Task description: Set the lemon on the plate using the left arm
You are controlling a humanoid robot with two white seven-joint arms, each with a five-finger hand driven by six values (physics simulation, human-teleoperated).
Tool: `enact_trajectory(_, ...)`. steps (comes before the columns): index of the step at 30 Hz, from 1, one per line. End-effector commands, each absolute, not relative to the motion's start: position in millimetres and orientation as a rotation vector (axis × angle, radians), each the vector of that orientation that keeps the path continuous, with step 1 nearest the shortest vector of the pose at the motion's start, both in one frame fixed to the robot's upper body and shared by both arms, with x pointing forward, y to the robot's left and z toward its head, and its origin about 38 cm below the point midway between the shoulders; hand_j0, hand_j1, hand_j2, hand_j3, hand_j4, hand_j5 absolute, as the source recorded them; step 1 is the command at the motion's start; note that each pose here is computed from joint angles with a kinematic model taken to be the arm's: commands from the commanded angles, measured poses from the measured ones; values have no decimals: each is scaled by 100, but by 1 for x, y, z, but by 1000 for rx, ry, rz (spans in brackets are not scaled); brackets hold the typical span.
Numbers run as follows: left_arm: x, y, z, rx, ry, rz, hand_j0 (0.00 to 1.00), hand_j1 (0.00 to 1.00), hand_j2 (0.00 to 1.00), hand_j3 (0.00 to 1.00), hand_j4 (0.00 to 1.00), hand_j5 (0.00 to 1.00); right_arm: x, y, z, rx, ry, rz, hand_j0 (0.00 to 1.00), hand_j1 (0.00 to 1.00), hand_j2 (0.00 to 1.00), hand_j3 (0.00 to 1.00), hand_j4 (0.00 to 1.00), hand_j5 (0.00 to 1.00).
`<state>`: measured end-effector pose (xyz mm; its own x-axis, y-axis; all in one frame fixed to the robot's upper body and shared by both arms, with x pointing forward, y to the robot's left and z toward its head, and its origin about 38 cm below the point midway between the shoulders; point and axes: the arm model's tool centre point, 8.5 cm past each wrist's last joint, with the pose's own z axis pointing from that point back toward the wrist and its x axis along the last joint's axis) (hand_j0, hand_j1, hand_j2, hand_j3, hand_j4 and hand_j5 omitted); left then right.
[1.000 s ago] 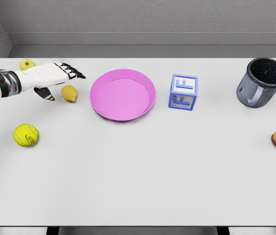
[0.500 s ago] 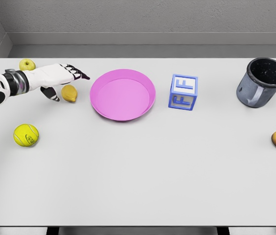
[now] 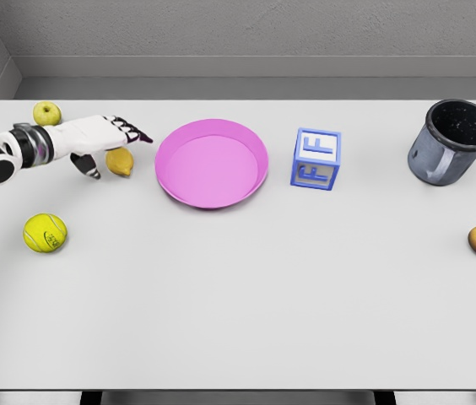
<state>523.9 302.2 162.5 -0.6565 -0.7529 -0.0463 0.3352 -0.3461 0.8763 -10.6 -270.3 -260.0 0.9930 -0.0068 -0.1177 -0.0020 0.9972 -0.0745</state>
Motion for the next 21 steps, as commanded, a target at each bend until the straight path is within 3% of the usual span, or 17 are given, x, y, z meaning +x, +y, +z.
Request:
enact_trajectory(1,525,302,162,590,-1191,-2030,100,100,100,100,100,100,-11,-270,-260,-75,120,-1,100,100,100,100,100,100)
enact_trajectory(21,527,290,155,564,-1211,-2019,100,100,100,100,100,100,-11,-270,-260,-75,118,-1,100,100,100,100,100,100)
